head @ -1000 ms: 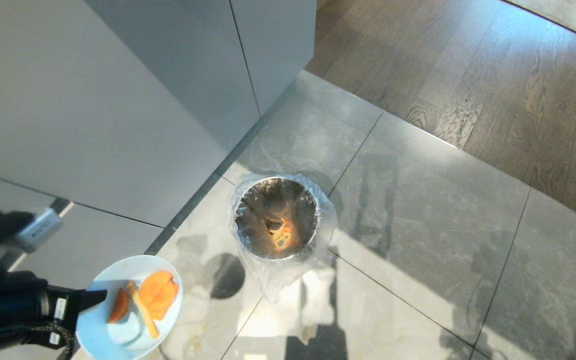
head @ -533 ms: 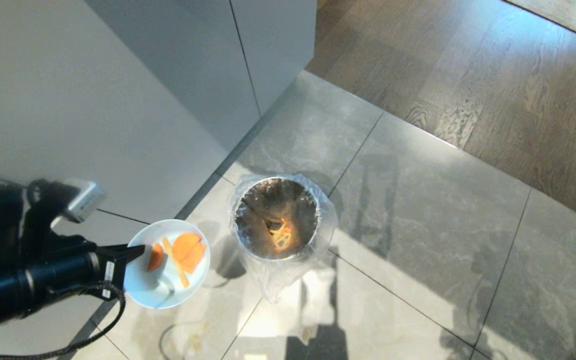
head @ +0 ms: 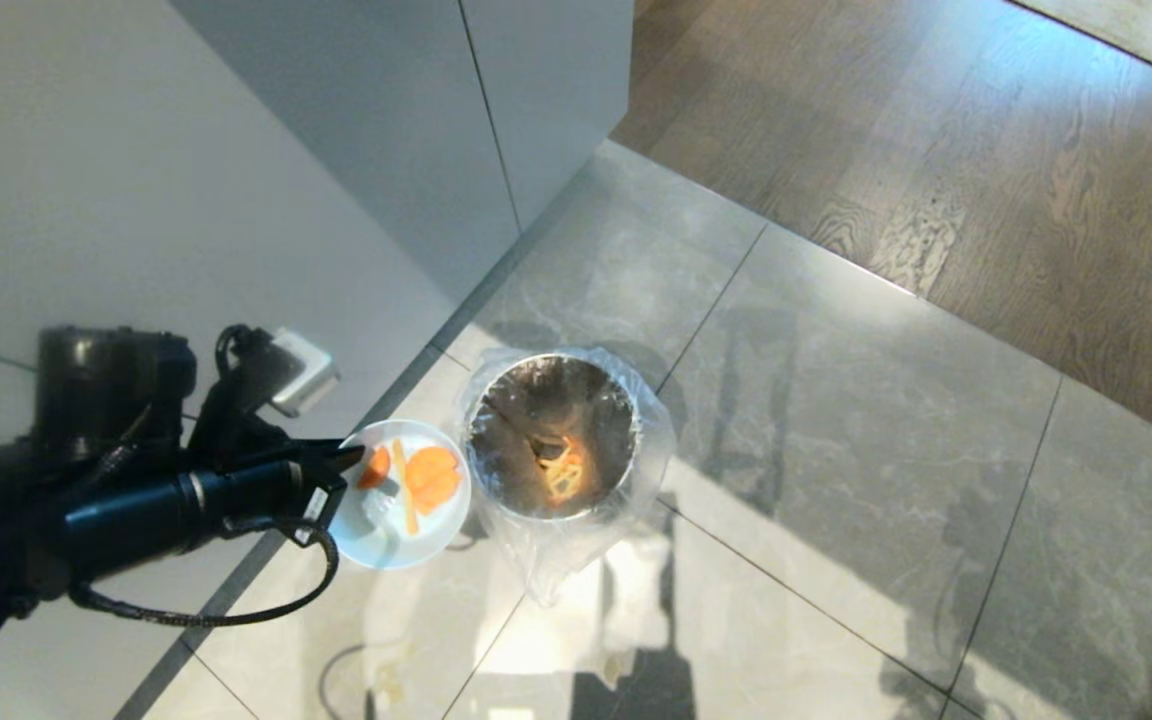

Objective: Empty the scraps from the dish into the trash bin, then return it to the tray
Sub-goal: Move the bowl over the trash can

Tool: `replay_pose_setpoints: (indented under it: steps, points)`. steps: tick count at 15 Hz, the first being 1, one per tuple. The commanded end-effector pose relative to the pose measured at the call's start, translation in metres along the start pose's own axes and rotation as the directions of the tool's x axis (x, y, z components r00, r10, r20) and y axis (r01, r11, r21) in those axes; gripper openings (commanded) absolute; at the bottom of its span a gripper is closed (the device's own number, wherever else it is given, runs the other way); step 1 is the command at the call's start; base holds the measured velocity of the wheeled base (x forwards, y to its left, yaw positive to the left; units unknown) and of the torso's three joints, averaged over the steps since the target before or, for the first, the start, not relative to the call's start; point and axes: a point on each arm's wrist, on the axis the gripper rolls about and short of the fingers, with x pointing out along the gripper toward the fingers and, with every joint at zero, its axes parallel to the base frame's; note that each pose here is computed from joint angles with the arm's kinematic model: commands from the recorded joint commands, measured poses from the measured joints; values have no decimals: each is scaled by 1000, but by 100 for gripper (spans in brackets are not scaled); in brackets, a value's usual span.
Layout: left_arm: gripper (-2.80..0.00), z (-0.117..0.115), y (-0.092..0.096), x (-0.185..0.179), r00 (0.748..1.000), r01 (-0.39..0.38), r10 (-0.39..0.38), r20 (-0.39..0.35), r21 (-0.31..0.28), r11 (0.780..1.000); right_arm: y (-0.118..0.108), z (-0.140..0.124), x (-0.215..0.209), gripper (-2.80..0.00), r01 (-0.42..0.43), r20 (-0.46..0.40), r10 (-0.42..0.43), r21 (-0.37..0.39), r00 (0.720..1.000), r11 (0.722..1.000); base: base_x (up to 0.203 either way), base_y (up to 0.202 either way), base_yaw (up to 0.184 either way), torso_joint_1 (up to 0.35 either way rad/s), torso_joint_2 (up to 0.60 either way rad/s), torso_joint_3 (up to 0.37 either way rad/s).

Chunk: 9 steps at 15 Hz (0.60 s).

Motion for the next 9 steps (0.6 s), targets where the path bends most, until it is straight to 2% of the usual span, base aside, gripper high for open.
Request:
replay_pose_setpoints:
  steps: [1, 6, 9]
  points:
    - [-280, -2, 1, 19, 1000, -5, 6, -4, 68, 998, 0, 0, 0, -280, 0, 0, 0, 1, 1000, 1000, 0, 0, 0, 0, 0, 0]
    - [-280, 33, 2, 40, 997, -30, 22, 74, 101, 994, 0, 0, 0, -280, 1, 1, -1, 1, 1000, 1000, 0, 0, 0, 0, 0, 0]
    - [-280, 53, -6, 52, 992, -15, 0, 126, 121, 993, 0, 0, 0, -280, 1, 1, -1, 1, 1000, 1000, 0, 0, 0, 0, 0, 0]
